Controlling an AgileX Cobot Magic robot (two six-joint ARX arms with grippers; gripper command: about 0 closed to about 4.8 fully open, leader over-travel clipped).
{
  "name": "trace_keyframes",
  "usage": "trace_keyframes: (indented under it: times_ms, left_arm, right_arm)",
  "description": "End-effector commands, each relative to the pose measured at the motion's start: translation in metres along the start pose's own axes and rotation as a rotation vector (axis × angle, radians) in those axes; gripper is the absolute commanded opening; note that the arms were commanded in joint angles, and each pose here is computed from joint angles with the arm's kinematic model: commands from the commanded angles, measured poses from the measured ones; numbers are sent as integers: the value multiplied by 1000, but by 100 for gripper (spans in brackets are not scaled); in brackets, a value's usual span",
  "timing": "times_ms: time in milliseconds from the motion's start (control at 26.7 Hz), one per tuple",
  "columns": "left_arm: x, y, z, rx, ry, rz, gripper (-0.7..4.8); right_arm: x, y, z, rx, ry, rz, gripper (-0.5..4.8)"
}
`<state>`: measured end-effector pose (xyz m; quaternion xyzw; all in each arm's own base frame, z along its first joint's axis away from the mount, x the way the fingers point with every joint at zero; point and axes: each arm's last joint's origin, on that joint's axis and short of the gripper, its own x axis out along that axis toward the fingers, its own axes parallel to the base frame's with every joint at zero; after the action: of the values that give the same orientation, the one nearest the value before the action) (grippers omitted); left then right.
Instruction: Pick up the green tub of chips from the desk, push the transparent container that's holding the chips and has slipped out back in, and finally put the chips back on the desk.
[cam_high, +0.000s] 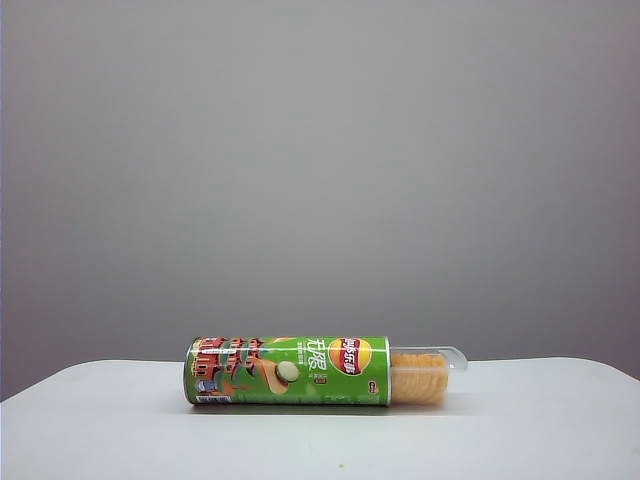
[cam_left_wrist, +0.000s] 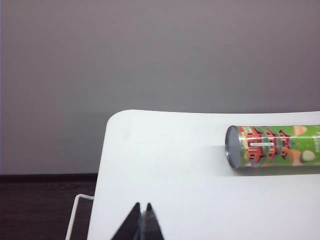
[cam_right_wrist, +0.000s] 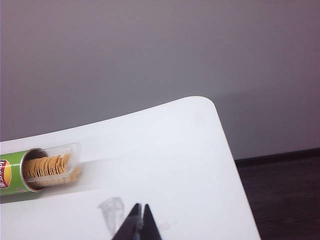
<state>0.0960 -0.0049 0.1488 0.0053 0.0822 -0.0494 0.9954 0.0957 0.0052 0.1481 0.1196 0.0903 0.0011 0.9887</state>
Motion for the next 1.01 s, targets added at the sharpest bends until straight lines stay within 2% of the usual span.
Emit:
trace_keyframes:
  times_ms: [38,338,525,563,638,788,825,938,1013]
  left_arm:
    - [0,0,0,3,8,5,-5]
    - [0,0,0,4,-1,8,-6]
    - [-3,1,21,-45,-182,37,-6]
    - [-7,2,32,-50,-224,74,-6]
    - [-10,3,42,-53,-225,111,-6]
    - [-6,4,62,-46,-188,111,-6]
    - [-3,4,69,-40,-177,113,-6]
    - [18,6,103,120,-176,119,-6]
    - [30,7,117,165,-160,121,-6]
  right_arm:
    - [1,0,-2,3,2,-2,-8]
    - [1,-1,-2,3,-1,-8,-8]
    - [-1,0,3,8,-14,-7,-8]
    - [-3,1,8,10,-29,-14,-9]
    - [-6,3,17,12,-61,-29,-9]
    - [-14,5,40,23,-161,-92,-9]
    - [-15,6,44,26,-178,-114,-9]
    - [-10,8,61,27,-180,-171,-9]
    - [-4,9,67,24,-149,-172,-9]
